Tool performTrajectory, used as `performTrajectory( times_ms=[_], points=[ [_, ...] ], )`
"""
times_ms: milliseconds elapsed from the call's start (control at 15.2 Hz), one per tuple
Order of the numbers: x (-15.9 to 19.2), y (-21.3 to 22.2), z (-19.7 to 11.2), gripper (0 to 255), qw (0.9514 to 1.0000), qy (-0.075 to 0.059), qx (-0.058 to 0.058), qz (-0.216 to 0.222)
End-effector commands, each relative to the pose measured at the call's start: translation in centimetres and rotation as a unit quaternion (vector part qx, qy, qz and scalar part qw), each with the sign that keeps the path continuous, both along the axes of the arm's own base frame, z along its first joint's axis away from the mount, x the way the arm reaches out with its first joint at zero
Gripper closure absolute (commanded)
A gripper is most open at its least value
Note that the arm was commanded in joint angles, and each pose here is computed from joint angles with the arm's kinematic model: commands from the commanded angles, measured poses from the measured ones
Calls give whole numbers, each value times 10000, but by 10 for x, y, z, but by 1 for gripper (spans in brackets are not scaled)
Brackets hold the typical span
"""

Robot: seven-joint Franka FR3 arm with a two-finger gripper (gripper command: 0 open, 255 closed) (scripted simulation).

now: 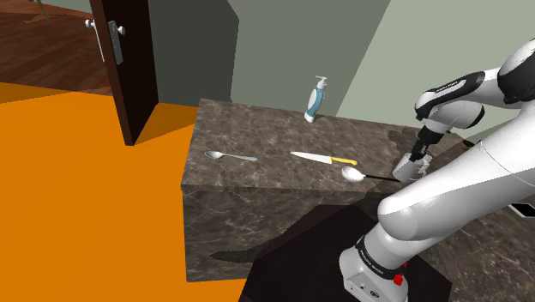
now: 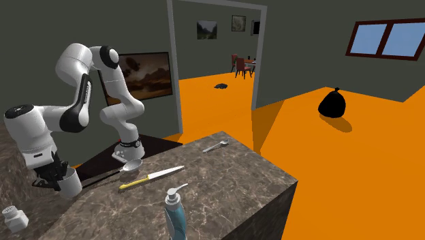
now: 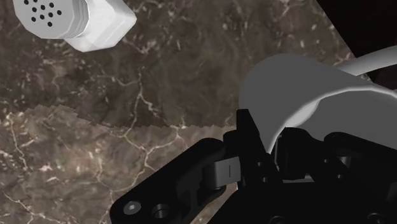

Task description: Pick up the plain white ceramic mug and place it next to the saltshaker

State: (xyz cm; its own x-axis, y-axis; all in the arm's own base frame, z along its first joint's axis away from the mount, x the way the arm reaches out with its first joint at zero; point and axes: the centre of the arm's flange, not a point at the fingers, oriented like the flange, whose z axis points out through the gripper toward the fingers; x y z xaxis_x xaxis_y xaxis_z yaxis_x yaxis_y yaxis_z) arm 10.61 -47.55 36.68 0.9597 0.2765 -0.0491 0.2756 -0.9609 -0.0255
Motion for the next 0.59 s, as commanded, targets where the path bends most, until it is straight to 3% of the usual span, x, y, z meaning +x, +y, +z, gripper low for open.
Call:
performTrajectory(
  times_ms=[0,396,462,528],
  points=[
    [0,1,-6,255,10000,-3,-3,-1],
    [0,1,-6,255,10000,-3,-3,-1],
    [0,1,-6,0,10000,-3,-3,-1],
    [0,1,-6,0,10000,-3,-3,-1]
  ],
)
